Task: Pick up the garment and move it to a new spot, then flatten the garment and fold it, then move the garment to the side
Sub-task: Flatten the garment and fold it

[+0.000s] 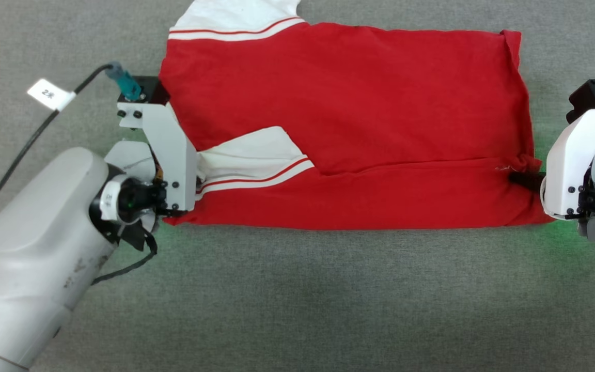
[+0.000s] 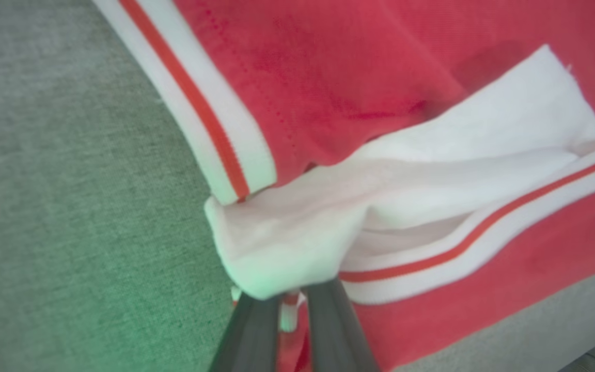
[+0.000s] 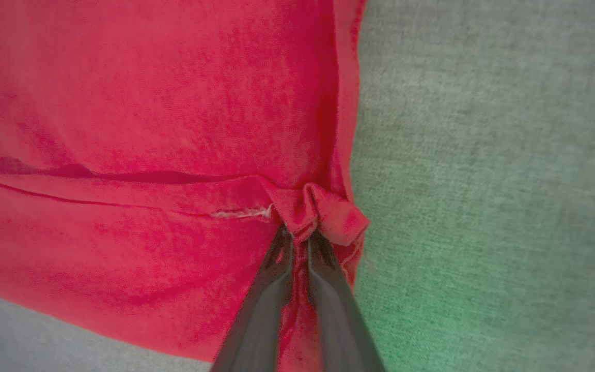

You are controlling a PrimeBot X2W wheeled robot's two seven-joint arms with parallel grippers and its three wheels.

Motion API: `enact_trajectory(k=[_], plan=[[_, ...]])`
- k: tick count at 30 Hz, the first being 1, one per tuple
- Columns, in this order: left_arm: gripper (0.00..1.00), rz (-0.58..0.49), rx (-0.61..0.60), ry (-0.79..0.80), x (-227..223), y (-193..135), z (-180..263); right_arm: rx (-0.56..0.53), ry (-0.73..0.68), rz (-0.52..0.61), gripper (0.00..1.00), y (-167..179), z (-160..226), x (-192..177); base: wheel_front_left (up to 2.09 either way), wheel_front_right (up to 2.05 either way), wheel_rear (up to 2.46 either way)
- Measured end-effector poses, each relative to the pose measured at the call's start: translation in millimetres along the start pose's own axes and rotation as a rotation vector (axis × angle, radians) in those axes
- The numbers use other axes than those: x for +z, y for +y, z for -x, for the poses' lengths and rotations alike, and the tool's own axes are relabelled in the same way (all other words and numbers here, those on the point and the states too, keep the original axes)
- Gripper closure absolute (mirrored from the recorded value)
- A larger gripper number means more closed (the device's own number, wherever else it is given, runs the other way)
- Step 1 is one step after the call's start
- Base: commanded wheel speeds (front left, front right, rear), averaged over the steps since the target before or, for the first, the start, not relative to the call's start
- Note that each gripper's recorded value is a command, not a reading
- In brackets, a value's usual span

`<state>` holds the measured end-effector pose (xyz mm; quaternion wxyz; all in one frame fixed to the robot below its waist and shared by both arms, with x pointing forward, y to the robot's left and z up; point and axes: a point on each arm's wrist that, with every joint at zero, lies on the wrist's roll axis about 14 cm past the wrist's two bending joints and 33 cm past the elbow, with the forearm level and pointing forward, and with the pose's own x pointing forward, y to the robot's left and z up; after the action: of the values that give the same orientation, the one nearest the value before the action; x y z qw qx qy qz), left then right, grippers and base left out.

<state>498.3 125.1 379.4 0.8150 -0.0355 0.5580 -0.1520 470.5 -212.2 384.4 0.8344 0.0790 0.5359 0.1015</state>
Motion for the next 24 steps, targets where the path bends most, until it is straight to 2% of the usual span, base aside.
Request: enact_trajectory(k=[14,24], plan=[[1.00,0.032,0.034,0.014,-5,11,28,0.008,-0.010,-0.011,1.00,-4,23,3,0.00,0.00,0.00],[1.00,0.021,0.078,0.006,-9,15,62,0.026,-0.010,0.040,1.00,6,49,5,0.00,0.00,0.00]])
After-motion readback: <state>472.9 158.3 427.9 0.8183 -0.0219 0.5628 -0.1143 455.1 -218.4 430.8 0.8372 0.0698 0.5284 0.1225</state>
